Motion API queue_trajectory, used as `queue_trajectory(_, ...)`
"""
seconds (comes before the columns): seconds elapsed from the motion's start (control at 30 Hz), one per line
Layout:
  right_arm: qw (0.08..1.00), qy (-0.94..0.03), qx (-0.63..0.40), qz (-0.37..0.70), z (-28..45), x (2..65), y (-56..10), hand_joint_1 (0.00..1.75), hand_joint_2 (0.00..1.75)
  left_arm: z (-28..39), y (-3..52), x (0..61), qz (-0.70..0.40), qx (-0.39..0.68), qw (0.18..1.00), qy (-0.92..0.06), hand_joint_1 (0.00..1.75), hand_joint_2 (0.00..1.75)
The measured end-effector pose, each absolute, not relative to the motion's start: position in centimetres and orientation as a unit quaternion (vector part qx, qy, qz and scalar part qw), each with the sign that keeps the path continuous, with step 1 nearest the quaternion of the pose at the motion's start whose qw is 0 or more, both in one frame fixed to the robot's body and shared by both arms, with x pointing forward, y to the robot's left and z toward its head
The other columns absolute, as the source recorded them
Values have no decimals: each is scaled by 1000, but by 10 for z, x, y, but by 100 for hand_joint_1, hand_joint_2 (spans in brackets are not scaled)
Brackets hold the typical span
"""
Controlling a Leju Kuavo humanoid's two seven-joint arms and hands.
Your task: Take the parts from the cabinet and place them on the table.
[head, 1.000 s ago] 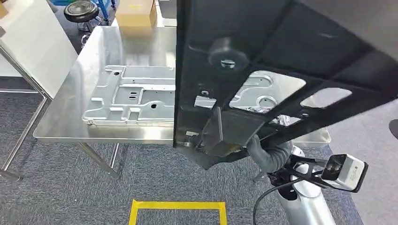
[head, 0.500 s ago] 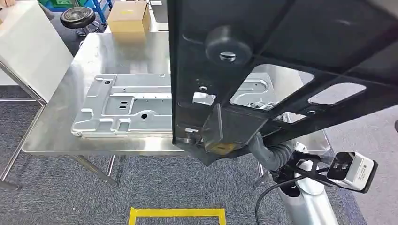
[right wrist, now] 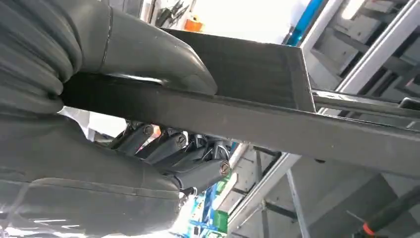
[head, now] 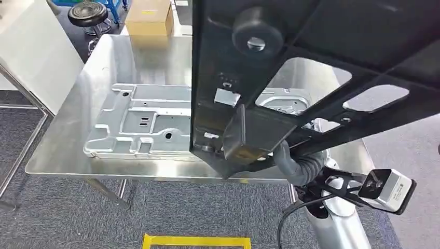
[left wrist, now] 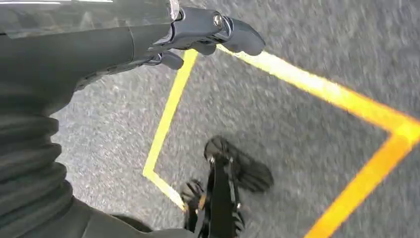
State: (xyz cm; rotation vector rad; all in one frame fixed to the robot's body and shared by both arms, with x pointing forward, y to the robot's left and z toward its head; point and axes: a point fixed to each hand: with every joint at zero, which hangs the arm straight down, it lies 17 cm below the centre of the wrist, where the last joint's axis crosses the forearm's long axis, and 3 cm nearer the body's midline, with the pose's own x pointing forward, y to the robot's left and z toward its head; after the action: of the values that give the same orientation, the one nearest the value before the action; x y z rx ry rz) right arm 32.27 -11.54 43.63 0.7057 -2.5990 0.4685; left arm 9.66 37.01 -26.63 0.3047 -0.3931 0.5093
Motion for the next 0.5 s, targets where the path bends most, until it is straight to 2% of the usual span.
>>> queue_trajectory(0.23, 203, -931, 254, 164, 431, 318, -117, 175, 175, -262, 412, 86, 265, 193, 927, -183, 0, 175)
queue_trajectory(0.5, 203, -929, 259, 168, 428, 316, -117, 175, 175, -260, 419, 86, 273, 194, 922, -194, 0, 175)
